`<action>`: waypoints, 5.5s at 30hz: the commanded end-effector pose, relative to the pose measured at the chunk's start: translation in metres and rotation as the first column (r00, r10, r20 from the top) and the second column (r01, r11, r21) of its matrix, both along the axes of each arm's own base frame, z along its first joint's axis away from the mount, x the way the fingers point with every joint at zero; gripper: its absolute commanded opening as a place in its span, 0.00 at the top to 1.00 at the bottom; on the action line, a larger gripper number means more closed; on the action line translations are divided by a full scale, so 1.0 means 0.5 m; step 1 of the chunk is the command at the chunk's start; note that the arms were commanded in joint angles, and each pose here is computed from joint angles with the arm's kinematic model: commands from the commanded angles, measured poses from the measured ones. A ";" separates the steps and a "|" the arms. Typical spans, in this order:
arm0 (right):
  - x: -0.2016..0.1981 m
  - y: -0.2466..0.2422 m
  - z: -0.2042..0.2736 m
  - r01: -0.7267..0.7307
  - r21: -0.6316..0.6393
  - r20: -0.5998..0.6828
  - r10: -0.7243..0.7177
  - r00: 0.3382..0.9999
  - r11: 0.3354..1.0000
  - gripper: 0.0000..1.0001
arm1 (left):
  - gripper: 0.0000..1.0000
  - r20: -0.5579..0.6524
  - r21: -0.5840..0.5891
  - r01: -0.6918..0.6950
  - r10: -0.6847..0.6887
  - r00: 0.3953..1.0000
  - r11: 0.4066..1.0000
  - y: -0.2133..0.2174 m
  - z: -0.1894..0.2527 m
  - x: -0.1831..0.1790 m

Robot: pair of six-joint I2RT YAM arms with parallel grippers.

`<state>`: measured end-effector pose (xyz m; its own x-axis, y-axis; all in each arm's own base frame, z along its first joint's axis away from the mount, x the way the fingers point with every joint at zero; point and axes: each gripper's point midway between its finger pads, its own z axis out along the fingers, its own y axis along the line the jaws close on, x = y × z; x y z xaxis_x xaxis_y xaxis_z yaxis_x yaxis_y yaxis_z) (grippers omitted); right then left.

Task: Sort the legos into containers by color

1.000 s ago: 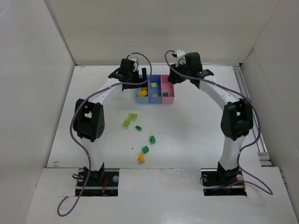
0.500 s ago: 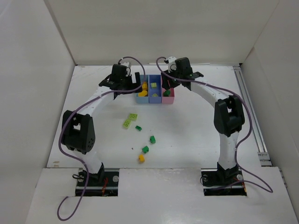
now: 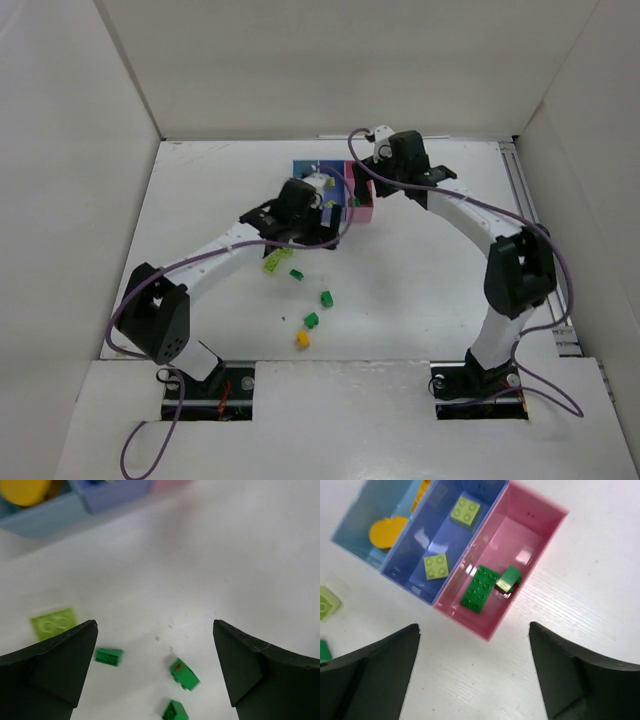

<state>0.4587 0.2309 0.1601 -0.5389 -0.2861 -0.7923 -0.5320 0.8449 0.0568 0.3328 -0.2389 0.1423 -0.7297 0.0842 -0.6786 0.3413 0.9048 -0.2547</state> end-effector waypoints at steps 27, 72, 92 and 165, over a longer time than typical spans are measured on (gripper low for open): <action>-0.285 -0.289 0.090 0.436 0.024 0.120 -0.435 0.892 0.900 0.01 | 0.26 -0.228 0.177 -0.085 0.125 0.966 0.981 -0.086 -0.199 -0.290; -0.143 -0.302 0.132 0.457 0.042 0.199 -0.455 0.868 0.889 0.01 | 0.82 0.193 -0.030 -0.121 0.125 0.973 0.992 -0.180 0.116 0.244; -0.192 -0.286 0.099 0.307 0.011 0.165 -0.305 0.938 0.952 0.01 | 0.20 0.183 -0.115 -0.114 0.134 0.974 0.987 -0.238 0.117 0.287; -0.186 0.111 0.087 -0.325 -0.153 0.300 0.357 0.885 0.933 0.85 | 0.00 -0.045 -0.092 -0.385 0.382 0.923 0.918 0.075 -0.024 -0.129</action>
<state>0.2660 0.2983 0.0801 -0.1376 -0.7483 -0.6489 -0.9303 0.3225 -0.1746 0.2977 -0.2185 0.1902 -0.5366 -0.5051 -0.6760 -0.0706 0.8251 -0.5605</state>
